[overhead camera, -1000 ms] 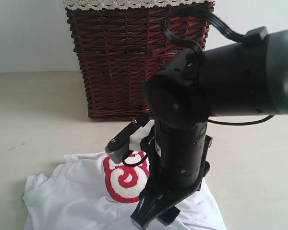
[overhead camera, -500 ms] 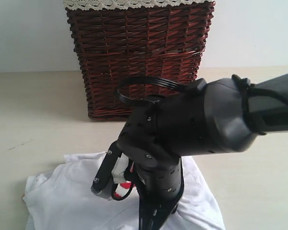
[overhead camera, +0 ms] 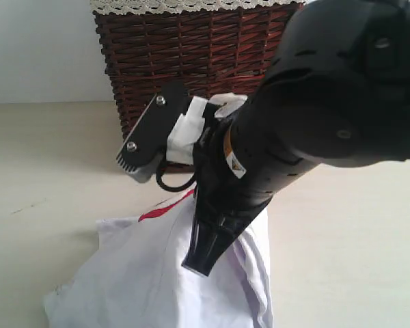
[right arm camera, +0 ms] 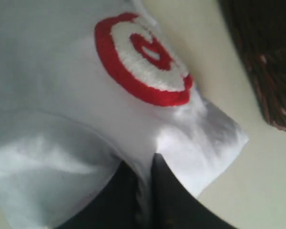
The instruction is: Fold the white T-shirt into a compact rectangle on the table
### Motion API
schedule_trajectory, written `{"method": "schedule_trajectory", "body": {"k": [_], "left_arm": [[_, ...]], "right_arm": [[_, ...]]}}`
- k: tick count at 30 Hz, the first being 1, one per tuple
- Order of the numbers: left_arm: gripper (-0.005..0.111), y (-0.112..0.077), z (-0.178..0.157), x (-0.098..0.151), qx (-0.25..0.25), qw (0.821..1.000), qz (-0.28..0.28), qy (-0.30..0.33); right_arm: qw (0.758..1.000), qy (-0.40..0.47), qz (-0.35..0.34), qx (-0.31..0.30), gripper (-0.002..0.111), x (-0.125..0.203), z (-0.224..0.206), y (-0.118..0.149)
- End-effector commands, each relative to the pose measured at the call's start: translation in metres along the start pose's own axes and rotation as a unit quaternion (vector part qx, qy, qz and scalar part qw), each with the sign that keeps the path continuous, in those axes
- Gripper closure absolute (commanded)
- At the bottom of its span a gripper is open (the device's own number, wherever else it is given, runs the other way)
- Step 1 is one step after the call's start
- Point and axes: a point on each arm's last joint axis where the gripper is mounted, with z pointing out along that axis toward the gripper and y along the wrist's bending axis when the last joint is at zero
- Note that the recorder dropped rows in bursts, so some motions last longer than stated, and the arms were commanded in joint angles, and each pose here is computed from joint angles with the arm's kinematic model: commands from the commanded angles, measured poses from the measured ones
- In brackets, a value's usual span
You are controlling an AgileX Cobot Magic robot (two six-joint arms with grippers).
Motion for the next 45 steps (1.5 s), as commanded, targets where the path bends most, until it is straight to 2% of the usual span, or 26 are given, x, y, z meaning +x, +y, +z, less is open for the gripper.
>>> {"method": "schedule_trajectory", "body": {"k": [1, 4, 6, 8, 11, 13, 19, 24, 31, 34, 36, 37, 39, 42, 45], "left_arm": [[0.107, 0.0, -0.001, -0.002, -0.003, 1.0, 0.002, -0.008], [0.107, 0.0, -0.001, -0.002, -0.003, 1.0, 0.002, -0.008], [0.107, 0.0, -0.001, -0.002, -0.003, 1.0, 0.002, -0.008], [0.107, 0.0, -0.001, -0.002, -0.003, 1.0, 0.002, -0.008], [0.107, 0.0, -0.001, -0.002, -0.003, 1.0, 0.002, -0.008], [0.107, 0.0, -0.001, -0.002, -0.003, 1.0, 0.002, -0.008], [0.107, 0.0, -0.001, -0.002, -0.003, 1.0, 0.002, -0.008], [0.107, 0.0, -0.001, -0.002, -0.003, 1.0, 0.002, -0.008], [0.107, 0.0, -0.001, -0.002, -0.003, 1.0, 0.002, -0.008], [0.107, 0.0, -0.001, -0.002, -0.003, 1.0, 0.002, -0.008], [0.107, 0.0, -0.001, -0.002, -0.003, 1.0, 0.002, -0.008], [0.107, 0.0, -0.001, -0.002, -0.003, 1.0, 0.002, -0.008], [0.107, 0.0, -0.001, -0.002, -0.003, 1.0, 0.002, -0.008], [0.107, 0.0, -0.001, -0.002, -0.003, 1.0, 0.002, -0.008], [0.107, 0.0, -0.001, -0.002, -0.003, 1.0, 0.002, -0.008]], "right_arm": [[0.999, -0.034, 0.021, 0.02, 0.108, -0.005, -0.001, -0.003], [0.999, 0.046, -0.003, 0.0, 0.108, 0.004, 0.021, 0.005], [0.99, 0.139, -0.028, -0.007, 0.103, 0.021, 0.041, 0.012], [0.979, 0.199, -0.037, -0.013, 0.086, 0.033, 0.057, 0.017], [0.972, 0.229, -0.048, -0.01, 0.064, 0.037, 0.067, 0.019], [0.973, 0.223, -0.058, -0.012, 0.056, 0.035, 0.068, 0.019], [0.986, 0.155, -0.058, 0.008, 0.055, 0.023, 0.043, 0.008], [0.994, 0.098, -0.045, 0.026, 0.048, 0.008, 0.008, -0.004], [0.999, 0.02, -0.026, -0.02, 0.047, -0.013, -0.027, -0.006], [0.995, -0.015, 0.001, -0.096, 0.047, -0.023, -0.022, 0.008], [0.988, -0.011, 0.001, -0.154, 0.048, -0.029, -0.011, 0.03], [0.987, -0.004, 0.003, -0.162, 0.048, -0.032, -0.004, 0.041], [0.988, 0.016, 0.003, -0.157, 0.048, -0.035, 0.01, 0.06], [0.991, 0.054, -0.013, -0.118, 0.045, -0.036, 0.036, 0.087], [0.995, 0.049, -0.046, -0.068, 0.04, -0.041, 0.057, 0.108]]}}
